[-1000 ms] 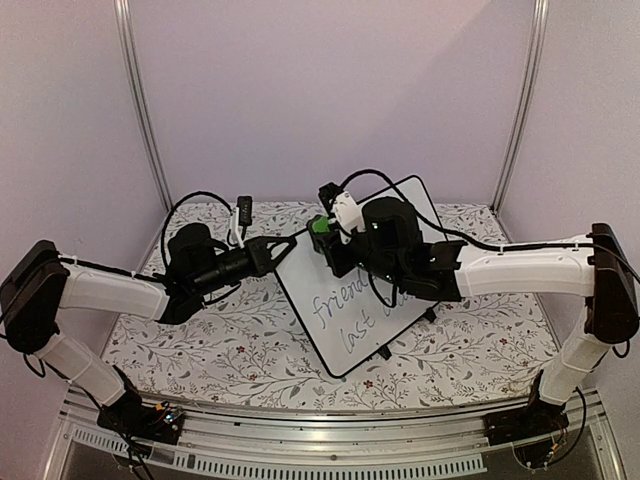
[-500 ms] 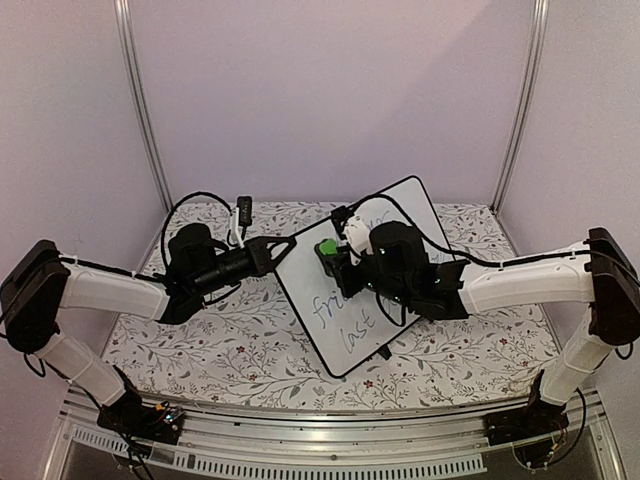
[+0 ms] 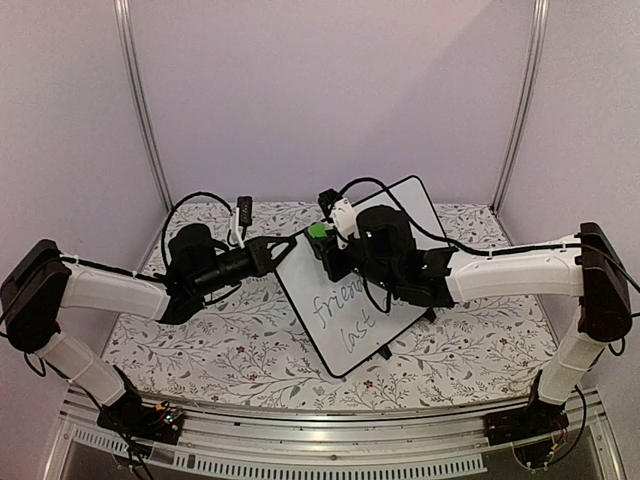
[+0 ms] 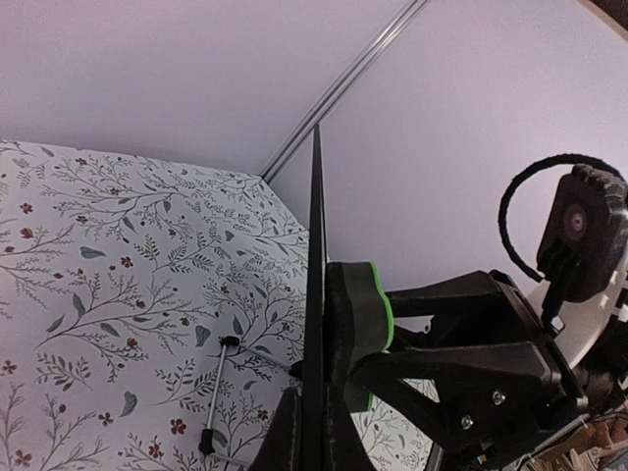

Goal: Erase the whiteboard
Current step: Erase the whiteboard at the center of the board.

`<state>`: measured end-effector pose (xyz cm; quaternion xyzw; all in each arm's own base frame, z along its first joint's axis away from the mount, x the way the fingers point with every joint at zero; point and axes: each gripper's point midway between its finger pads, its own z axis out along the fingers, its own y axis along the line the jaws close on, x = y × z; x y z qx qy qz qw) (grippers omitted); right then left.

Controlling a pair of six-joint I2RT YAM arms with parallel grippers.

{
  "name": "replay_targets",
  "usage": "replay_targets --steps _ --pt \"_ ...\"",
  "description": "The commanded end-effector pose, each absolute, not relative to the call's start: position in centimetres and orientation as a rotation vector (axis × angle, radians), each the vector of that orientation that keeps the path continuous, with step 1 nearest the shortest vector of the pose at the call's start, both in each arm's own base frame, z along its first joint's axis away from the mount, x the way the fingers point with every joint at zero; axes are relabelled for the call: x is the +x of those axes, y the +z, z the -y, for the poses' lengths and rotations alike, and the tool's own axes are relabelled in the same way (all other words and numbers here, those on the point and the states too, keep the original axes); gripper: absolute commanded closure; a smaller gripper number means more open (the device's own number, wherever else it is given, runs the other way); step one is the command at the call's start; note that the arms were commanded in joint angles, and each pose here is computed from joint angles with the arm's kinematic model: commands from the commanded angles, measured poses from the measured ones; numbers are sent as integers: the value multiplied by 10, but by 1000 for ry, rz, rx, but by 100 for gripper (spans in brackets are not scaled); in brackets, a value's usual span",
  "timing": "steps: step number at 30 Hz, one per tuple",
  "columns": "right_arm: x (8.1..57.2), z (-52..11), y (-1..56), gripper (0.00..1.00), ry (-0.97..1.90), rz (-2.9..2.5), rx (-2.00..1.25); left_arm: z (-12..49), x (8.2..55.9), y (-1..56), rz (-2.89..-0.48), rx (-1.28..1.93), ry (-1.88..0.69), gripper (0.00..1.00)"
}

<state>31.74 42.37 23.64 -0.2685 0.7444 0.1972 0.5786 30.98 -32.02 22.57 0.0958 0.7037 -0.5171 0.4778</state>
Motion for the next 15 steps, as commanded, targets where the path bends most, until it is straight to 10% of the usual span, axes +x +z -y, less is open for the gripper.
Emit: replay_targets --steps 1,15 --pt "321 -427 212 69 412 -1793 -676 332 292 220 -1708 357 -1290 100" --pt "297 -404 156 72 411 -1983 -715 332 291 223 -1701 359 -1293 100"
